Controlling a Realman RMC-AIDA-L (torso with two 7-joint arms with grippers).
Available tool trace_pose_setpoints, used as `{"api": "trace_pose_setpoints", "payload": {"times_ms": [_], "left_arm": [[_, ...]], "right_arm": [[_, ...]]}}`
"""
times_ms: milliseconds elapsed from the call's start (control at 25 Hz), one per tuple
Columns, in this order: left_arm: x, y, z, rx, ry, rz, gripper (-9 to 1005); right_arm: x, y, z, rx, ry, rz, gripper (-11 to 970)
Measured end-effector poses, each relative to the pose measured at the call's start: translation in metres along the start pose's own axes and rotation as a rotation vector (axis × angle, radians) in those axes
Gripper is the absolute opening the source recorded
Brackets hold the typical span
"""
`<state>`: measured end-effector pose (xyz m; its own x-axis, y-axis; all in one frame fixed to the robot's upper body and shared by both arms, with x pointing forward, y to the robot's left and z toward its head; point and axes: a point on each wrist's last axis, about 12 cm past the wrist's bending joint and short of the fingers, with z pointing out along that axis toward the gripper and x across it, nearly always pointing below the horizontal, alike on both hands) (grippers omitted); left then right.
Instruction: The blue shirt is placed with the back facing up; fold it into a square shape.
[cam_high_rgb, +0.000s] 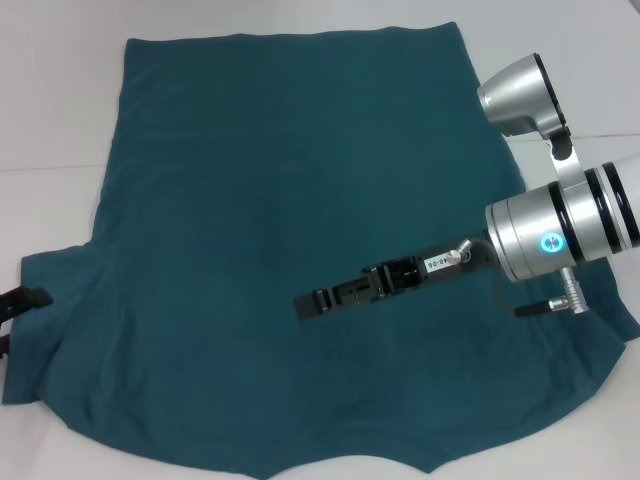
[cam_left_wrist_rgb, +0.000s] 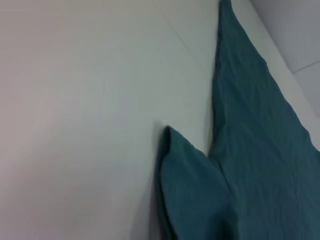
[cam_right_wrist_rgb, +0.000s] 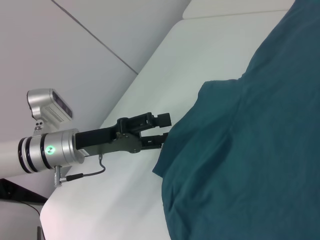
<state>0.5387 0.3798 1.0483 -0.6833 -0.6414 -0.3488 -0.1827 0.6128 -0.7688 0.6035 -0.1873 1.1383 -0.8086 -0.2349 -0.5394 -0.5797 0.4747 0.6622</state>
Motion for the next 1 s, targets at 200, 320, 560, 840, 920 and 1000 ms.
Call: {"api": "trace_pose_setpoints", "payload": {"times_ms": [200, 320, 560, 840, 920, 1000], "left_arm": [[0.0005, -0.0037, 0.0032, 0.015, 0.019, -0.001, 905], [-0.0002, -0.0040, 0.0032, 0.015, 0.018, -0.006, 905], [-0.0031, -0.0042, 0.0018, 0.004, 0.018, -0.011, 797], [-0.0036, -0.0038, 0.0020, -0.008, 0.023, -0.008, 515], [-0.0036, -0.0038, 0.0024, -0.015, 0.029, -0.001, 435], [-0.0037, -0.0041, 0.0031, -0.021, 0.035, 0.006, 356]], "right_arm": [[0.0015, -0.0011, -0.0005, 0.002, -0.002, 0.001, 904], [0.0020, -0.0016, -0.0011, 0.004, -0.002, 0.002, 904], [0.0021, -0.0022, -0.0021, 0.004, -0.007, 0.005, 903], [0.0002, -0.0019, -0.0032, 0.004, -0.016, 0.001, 902], [0.0000, -0.0018, -0.0032, 0.004, -0.016, 0.000, 902], [-0.0005, -0.0015, -0.0031, 0.004, -0.016, -0.001, 902]]}}
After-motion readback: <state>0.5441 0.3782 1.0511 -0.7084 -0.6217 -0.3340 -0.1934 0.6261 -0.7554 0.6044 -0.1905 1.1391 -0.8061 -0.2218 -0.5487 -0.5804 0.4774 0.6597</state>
